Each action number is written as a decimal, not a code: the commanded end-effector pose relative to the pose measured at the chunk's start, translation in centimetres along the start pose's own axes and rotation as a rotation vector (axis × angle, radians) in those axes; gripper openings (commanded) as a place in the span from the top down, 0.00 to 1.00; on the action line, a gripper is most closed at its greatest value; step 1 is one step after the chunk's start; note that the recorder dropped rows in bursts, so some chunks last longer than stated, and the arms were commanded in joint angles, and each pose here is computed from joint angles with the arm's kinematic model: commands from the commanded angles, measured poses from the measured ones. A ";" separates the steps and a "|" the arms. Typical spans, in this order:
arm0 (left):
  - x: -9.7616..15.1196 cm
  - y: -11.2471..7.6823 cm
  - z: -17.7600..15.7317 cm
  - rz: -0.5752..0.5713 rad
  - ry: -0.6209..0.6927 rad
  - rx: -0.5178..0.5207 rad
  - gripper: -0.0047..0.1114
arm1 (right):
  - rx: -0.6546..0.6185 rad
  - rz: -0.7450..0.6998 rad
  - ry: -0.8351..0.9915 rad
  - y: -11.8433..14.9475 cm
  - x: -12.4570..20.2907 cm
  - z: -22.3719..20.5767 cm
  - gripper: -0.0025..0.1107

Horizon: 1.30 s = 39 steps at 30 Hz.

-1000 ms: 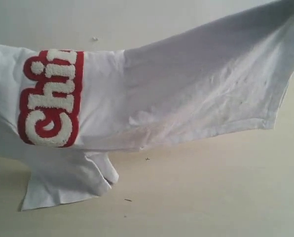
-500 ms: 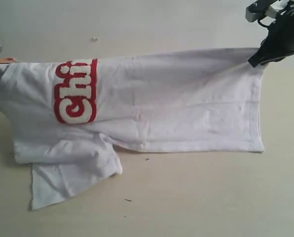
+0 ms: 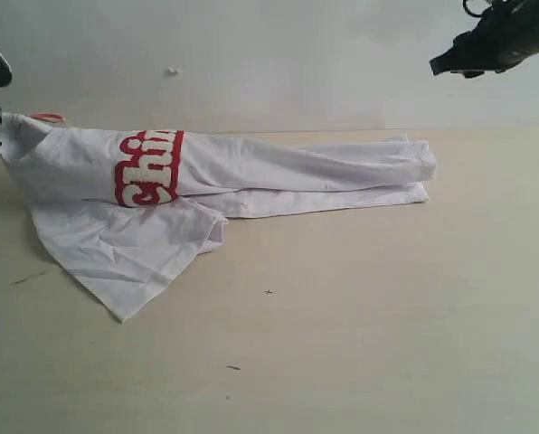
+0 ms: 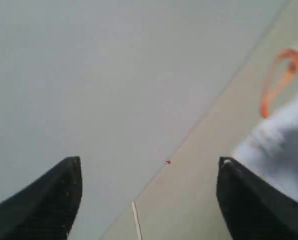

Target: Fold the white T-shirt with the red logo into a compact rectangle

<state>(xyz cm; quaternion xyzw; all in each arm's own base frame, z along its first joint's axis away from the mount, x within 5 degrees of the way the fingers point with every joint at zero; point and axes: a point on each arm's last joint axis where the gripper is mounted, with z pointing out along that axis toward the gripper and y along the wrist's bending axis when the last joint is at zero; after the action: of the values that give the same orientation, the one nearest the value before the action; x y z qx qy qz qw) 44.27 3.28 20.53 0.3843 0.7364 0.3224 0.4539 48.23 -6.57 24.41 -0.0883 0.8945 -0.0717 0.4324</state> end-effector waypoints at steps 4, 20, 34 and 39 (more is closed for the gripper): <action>-1.4 1.6 -1.9 -0.717 0.043 0.115 0.66 | -0.183 0.040 0.309 0.6 0.1 -0.9 0.80; -5.8 -11.6 -4.8 -0.328 0.174 1.123 0.96 | -0.319 -0.121 0.432 2.9 5.0 5.1 0.77; -4.2 -15.6 -1.3 -0.248 0.209 0.995 0.96 | -0.234 -0.519 0.428 5.8 5.8 7.8 0.51; -4.2 -15.5 -1.1 -0.225 0.204 0.975 0.96 | -0.114 -0.559 0.310 6.5 4.5 8.5 0.76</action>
<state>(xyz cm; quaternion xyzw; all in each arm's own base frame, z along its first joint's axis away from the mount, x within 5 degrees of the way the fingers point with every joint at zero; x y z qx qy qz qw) 40.16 -8.26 10.53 0.4243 0.8826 -0.0879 0.1824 51.09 -2.14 13.93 -0.3300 0.9063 -0.1331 0.2280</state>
